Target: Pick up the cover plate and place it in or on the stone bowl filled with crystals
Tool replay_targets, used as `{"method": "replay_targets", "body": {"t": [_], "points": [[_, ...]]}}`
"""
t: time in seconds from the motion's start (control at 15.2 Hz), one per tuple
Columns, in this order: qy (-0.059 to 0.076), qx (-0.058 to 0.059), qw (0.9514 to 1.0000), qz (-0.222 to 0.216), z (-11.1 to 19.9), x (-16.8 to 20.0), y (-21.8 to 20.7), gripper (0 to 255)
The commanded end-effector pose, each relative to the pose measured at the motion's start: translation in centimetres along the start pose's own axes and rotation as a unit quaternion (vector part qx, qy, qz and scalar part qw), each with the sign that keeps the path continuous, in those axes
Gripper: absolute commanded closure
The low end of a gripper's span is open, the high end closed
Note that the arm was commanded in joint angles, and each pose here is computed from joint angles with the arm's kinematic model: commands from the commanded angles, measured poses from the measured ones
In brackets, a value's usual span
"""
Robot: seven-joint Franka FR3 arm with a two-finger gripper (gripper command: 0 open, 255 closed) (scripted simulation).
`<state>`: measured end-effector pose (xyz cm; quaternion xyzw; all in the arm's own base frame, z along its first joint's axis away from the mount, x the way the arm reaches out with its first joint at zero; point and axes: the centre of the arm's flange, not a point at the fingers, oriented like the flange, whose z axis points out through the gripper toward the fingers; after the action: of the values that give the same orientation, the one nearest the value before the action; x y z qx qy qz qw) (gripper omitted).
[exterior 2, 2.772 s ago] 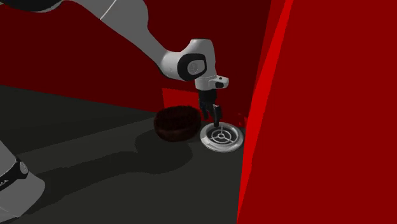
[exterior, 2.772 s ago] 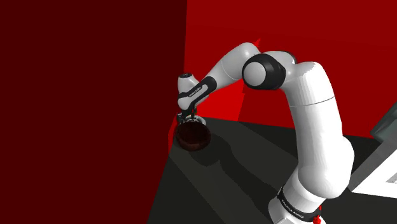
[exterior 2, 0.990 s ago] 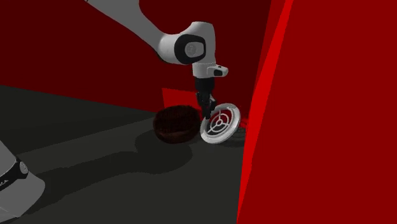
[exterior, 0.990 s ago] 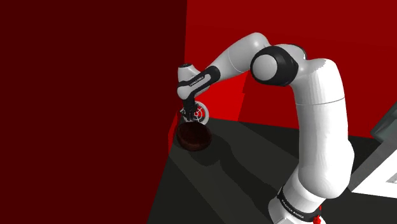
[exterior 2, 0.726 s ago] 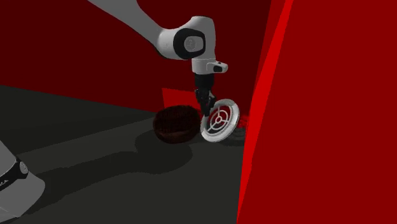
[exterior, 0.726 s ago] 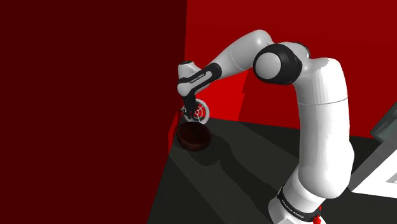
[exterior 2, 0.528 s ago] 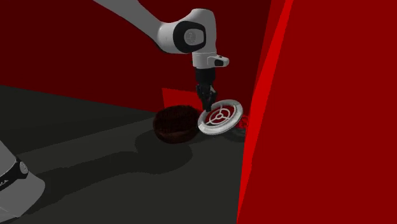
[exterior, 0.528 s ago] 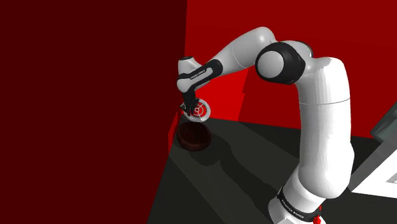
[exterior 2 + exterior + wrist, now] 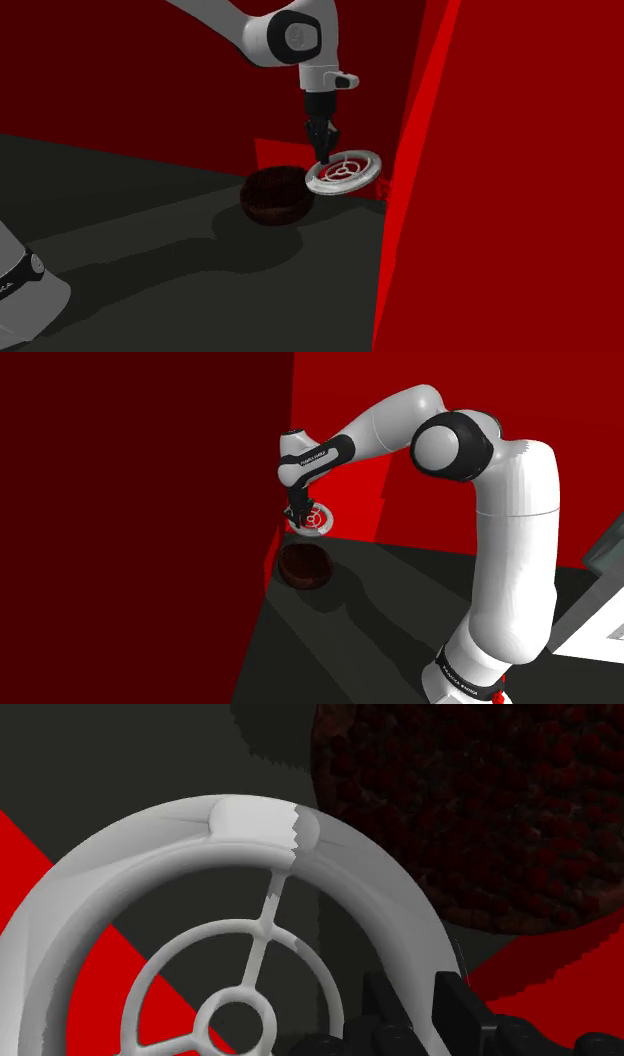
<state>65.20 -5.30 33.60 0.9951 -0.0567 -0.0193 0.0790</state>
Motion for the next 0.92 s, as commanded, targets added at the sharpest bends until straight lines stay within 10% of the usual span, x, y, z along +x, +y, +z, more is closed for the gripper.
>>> {"method": "replay_targets", "body": {"t": [0.0, 0.86], "points": [[0.021, 0.003, 0.9998, 0.002, -2.9, 0.0, -0.9, 255], [0.021, 0.003, 0.9998, 0.002, -4.9, -11.7, -11.5, 255]]}}
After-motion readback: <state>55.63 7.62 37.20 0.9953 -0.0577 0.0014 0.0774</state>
